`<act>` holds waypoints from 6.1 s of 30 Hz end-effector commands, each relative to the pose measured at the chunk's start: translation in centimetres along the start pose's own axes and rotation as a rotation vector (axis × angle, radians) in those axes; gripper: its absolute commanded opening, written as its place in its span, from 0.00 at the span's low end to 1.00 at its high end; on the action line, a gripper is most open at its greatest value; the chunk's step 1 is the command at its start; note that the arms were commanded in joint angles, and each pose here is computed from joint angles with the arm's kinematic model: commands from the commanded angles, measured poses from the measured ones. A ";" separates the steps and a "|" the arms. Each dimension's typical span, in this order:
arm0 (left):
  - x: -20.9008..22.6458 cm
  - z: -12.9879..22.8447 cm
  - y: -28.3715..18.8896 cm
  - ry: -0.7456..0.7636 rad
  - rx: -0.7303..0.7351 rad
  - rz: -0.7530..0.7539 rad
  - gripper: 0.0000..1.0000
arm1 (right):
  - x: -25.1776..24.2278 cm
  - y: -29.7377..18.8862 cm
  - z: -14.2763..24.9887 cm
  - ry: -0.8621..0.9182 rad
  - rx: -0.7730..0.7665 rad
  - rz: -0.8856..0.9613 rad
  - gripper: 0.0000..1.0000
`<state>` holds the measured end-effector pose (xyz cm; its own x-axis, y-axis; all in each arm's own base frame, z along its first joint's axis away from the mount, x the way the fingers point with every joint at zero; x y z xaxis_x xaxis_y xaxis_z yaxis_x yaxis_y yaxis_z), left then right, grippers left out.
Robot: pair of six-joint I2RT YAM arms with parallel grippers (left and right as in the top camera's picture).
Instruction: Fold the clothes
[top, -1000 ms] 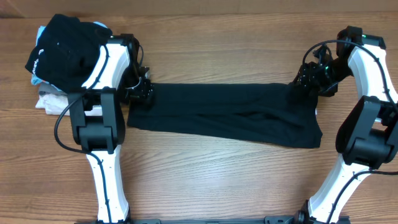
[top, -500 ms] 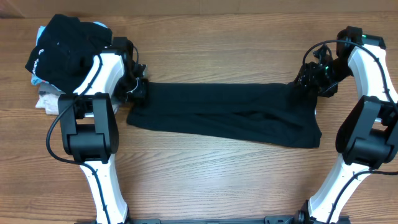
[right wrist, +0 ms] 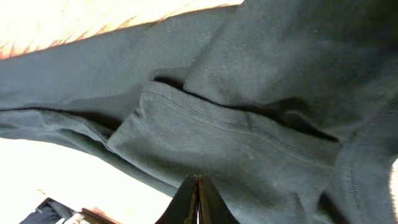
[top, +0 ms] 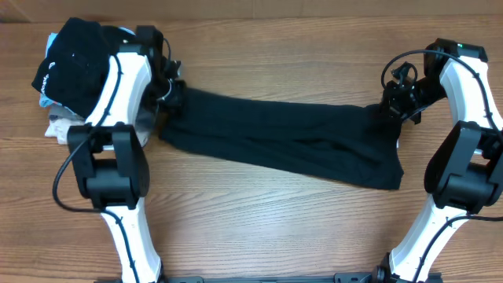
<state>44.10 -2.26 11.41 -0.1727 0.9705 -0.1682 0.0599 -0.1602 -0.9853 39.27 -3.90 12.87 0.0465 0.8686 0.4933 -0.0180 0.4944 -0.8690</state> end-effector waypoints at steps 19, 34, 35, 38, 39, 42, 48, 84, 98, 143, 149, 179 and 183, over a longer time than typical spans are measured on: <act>-10.1 0.2 -7.4 0.165 -0.198 0.093 0.04 | -0.8 2.2 1.4 0.025 -0.017 -0.095 0.04; -20.1 4.9 -1.4 0.308 -0.097 0.107 0.04 | 4.4 -7.5 -0.5 -0.149 -0.295 -0.049 0.07; -20.6 5.2 -0.8 0.318 -0.085 0.108 0.04 | 4.7 -8.1 -0.4 -0.156 -0.314 -0.041 0.08; -21.9 6.1 0.8 0.328 -0.062 0.110 0.04 | 4.6 -9.9 0.0 -0.135 -0.359 -0.018 0.08; -22.2 6.2 0.9 0.332 -0.062 0.111 0.04 | 4.4 -10.1 0.1 -0.129 -0.363 -0.017 0.08; -23.6 6.5 1.1 0.360 -0.084 0.136 0.04 | 3.5 -10.5 0.3 -0.100 -0.369 -0.015 0.08; -25.6 6.9 1.1 0.342 -0.118 0.174 0.11 | 2.4 -11.1 0.6 -0.070 -0.380 -0.012 0.08; -15.3 1.1 -6.6 0.329 -0.164 -0.001 1.00 | -4.9 0.4 5.4 0.083 -0.102 0.202 0.85; -10.8 0.3 -7.1 0.257 -0.146 -0.142 1.00 | -4.3 6.8 5.4 0.001 -0.090 0.399 0.85; -10.6 0.0 -7.1 0.250 -0.155 -0.138 1.00 | 11.3 2.0 0.4 -0.160 -0.211 0.253 0.04; -10.8 -0.2 -7.1 0.251 -0.164 -0.129 1.00 | 17.6 4.9 -0.2 -0.277 -0.277 0.204 0.04; -11.1 -0.4 -7.1 0.250 -0.173 -0.104 1.00 | 23.4 5.3 3.2 -0.391 -0.280 0.174 0.67; -12.5 0.7 -6.4 0.262 -0.104 0.028 1.00 | 20.0 3.7 2.4 -0.307 -0.294 0.295 0.74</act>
<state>45.76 -12.10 19.72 0.0491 0.9977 -0.0468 0.2034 -0.0559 -0.9775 36.43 18.55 18.12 -0.2799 0.9165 0.2857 0.2043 0.3477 -0.9151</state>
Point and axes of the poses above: each gripper's point midway between its finger pads, its own y axis out along the fingers, its own x axis along the line the jaws close on, z = x × y, the point moved 5 cm from there along -y, back along the fingers, and after that the axes turned 14 degrees about -y, right-handed, at the moved point
